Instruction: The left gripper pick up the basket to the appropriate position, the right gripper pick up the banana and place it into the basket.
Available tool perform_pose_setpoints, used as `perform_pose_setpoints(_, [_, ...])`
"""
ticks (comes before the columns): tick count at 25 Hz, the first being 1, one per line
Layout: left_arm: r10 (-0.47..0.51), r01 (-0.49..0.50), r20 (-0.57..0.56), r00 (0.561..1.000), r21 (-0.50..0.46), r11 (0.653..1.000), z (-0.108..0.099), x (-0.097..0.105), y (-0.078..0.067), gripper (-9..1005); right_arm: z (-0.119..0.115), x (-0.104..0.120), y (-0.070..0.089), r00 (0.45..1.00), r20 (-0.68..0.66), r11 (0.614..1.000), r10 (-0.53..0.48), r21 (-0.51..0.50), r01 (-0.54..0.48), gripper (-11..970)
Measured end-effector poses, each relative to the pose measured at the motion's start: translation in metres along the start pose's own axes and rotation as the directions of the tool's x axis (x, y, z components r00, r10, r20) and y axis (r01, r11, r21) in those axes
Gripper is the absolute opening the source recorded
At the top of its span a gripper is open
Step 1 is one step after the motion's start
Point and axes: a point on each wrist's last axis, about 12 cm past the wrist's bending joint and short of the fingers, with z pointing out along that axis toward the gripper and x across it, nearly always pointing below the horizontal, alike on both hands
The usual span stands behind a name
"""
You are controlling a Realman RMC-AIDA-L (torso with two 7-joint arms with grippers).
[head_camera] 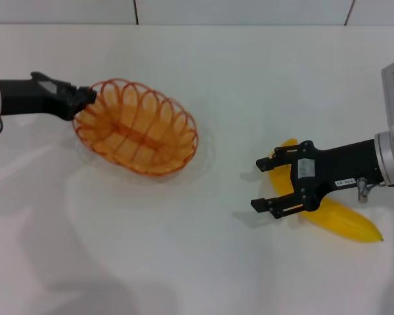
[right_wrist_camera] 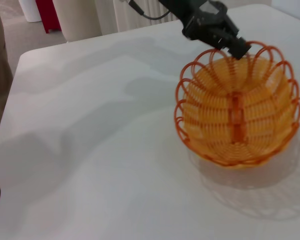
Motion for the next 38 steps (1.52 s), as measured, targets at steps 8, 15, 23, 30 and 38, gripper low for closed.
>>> perform_pose_setpoints(8, [0.008, -0.008, 0.084, 0.996, 0.005, 1.000, 0.001, -0.008, -0.001, 40, 0.000, -0.001, 0.000, 1.000, 0.001, 1.000, -0.002, 0.001, 0.002, 831])
perform_pose_setpoints(15, [-0.073, 0.071, 0.140, 0.987, 0.014, 0.997, 0.006, -0.001, -0.005, 40, 0.000, -0.003, 0.000, 1.000, -0.004, 1.000, 0.005, -0.003, -0.005, 830])
perform_pose_setpoints(23, [-0.160, 0.165, 0.133, 0.978, -0.028, 0.986, 0.014, 0.018, -0.004, 42, 0.000, -0.004, 0.000, 1.000, -0.004, 1.000, 0.004, -0.007, -0.004, 830])
perform_pose_setpoints(30, [-0.200, 0.208, 0.140, 0.970, -0.042, 0.977, 0.020, 0.023, -0.005, 47, 0.001, -0.005, -0.001, 1.000, -0.023, 1.000, 0.005, -0.015, -0.005, 830])
perform_pose_setpoints(38, [-0.247, 0.258, 0.177, 0.953, -0.043, 0.965, 0.027, 0.031, -0.010, 52, 0.002, -0.006, -0.002, 0.999, -0.038, 1.000, 0.010, -0.019, -0.011, 830])
